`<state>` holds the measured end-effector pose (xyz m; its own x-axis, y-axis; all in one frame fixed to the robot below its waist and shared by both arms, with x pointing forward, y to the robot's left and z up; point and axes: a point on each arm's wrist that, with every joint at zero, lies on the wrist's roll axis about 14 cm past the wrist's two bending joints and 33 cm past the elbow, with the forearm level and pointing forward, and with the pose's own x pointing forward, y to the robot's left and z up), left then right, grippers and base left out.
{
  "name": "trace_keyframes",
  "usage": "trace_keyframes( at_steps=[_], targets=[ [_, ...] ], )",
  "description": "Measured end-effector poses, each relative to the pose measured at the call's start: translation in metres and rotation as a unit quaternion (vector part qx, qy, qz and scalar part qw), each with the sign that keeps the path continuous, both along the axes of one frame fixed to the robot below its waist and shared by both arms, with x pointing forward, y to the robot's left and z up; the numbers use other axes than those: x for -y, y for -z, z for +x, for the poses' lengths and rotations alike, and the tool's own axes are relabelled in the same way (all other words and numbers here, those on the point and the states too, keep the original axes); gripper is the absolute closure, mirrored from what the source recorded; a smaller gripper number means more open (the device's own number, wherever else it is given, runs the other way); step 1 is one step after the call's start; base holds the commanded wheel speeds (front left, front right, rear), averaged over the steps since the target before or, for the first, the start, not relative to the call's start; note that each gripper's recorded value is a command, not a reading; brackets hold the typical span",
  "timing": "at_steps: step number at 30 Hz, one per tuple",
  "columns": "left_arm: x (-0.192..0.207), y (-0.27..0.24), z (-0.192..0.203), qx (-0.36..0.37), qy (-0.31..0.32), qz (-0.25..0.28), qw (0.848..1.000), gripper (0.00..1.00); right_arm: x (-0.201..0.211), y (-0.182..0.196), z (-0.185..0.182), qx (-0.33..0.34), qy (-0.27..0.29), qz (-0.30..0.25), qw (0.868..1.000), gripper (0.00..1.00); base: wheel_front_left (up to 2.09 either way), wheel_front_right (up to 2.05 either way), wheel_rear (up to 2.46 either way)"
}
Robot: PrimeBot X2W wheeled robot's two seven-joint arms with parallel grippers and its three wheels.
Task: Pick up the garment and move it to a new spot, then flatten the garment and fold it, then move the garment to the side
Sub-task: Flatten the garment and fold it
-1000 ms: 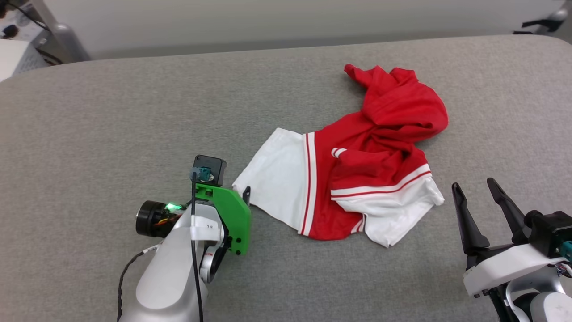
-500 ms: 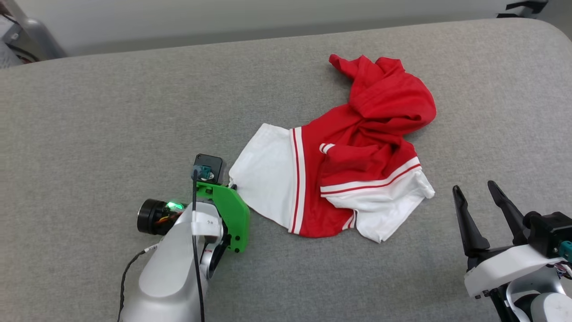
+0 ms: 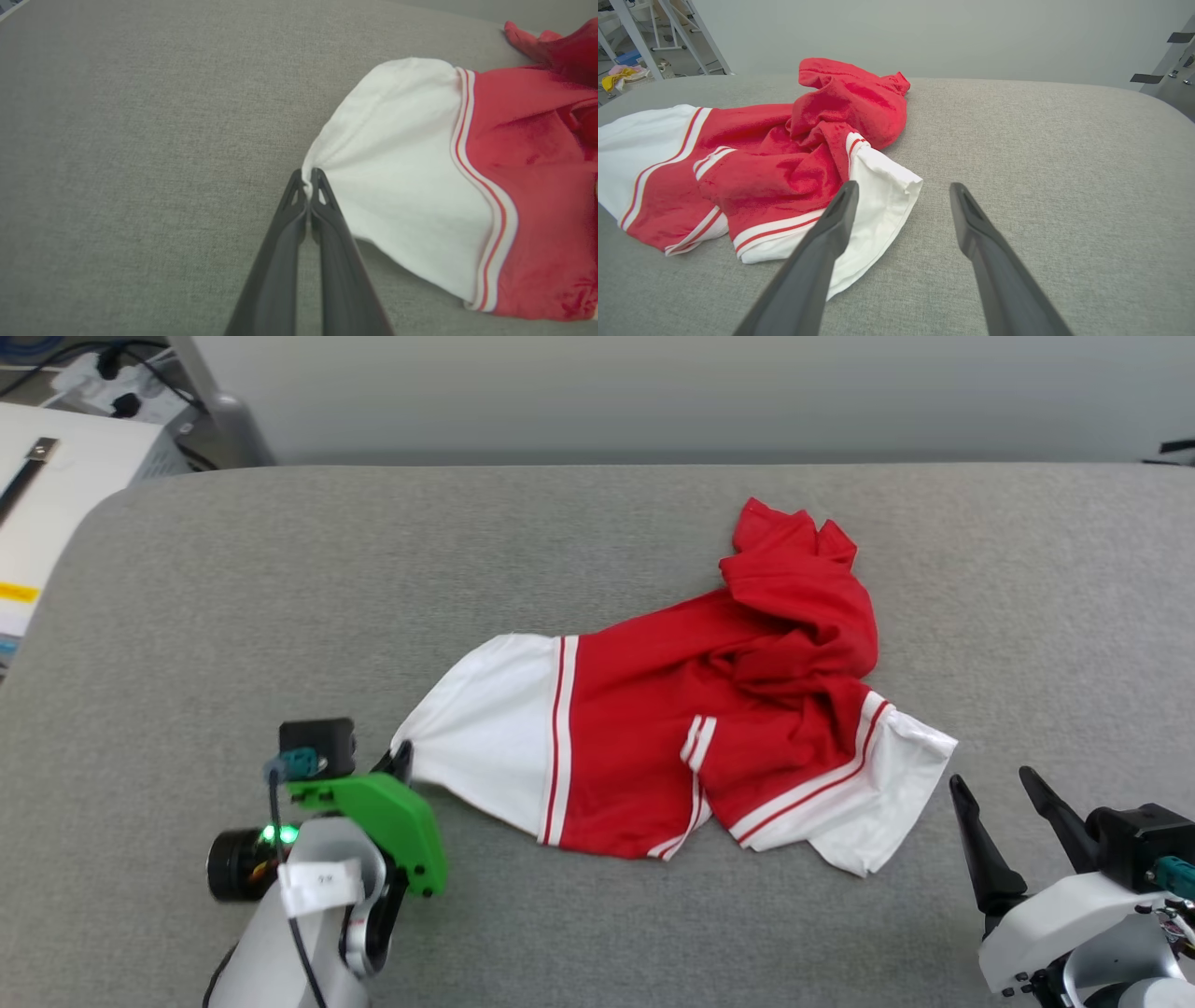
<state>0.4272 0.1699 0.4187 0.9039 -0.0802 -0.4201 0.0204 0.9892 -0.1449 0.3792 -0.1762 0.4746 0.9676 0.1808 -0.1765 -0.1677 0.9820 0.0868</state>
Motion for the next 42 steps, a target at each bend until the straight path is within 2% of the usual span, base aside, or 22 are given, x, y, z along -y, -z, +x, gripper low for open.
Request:
trace_keyframes(
  at_steps=[5,11,12,13,18,22,25,28,33,38,42],
  targets=[
    [-0.025,0.008,-0.036,-0.018,-0.042,-0.011,0.999,1.0,-0.013,0.002,0.004,-0.009,-0.019,0.002,1.0,0.0,0.0,0.0,0.0],
    [-0.02,0.018,-0.069,-0.041,-0.049,-0.034,0.997,1.0,-0.02,0.013,0.004,-0.032,-0.028,0.003,0.999,0.0,0.0,0.0,0.0],
    [-0.018,0.019,-0.072,-0.042,-0.046,-0.032,0.998,0.37,-0.02,0.014,0.004,-0.034,-0.029,0.003,0.999,0.0,0.0,0.0,0.0],
    [-0.018,0.016,-0.072,-0.035,-0.047,-0.03,0.998,0.0,-0.021,0.016,0.004,-0.038,-0.03,0.003,0.999,0.0,0.0,0.0,0.0],
    [-0.015,-0.013,-0.059,0.045,-0.037,-0.024,0.998,0.0,-0.024,0.02,0.004,-0.053,-0.036,0.0,0.998,0.0,0.0,0.0,0.0],
    [-0.006,-0.049,-0.046,0.14,-0.009,-0.014,0.99,0.0,-0.027,0.034,-0.001,-0.105,-0.052,-0.015,0.993,0.0,0.0,0.0,0.0],
    [-0.003,-0.063,-0.043,0.179,0.0,-0.01,0.984,0.0,-0.029,0.04,-0.004,-0.146,-0.067,-0.025,0.987,0.0,0.0,0.0,0.0],
    [-0.003,-0.067,-0.044,0.194,0.001,-0.005,0.981,0.0,-0.034,0.049,-0.008,-0.195,-0.08,-0.029,0.977,0.0,0.0,0.0,0.0],
    [-0.005,-0.065,-0.044,0.194,0.0,-0.001,0.981,0.0,-0.036,0.065,-0.011,-0.285,-0.091,-0.042,0.953,0.0,0.0,0.0,0.0],
    [-0.01,-0.06,-0.046,0.189,-0.007,0.002,0.982,0.0,-0.038,0.07,0.001,-0.324,-0.095,-0.07,0.939,0.0,0.0,0.0,0.0],
    [-0.016,-0.054,-0.048,0.181,-0.016,0.007,0.983,0.0,-0.049,0.088,-0.002,-0.37,-0.1,-0.061,0.922,0.0,0.0,0.0,0.0]
  ],
)
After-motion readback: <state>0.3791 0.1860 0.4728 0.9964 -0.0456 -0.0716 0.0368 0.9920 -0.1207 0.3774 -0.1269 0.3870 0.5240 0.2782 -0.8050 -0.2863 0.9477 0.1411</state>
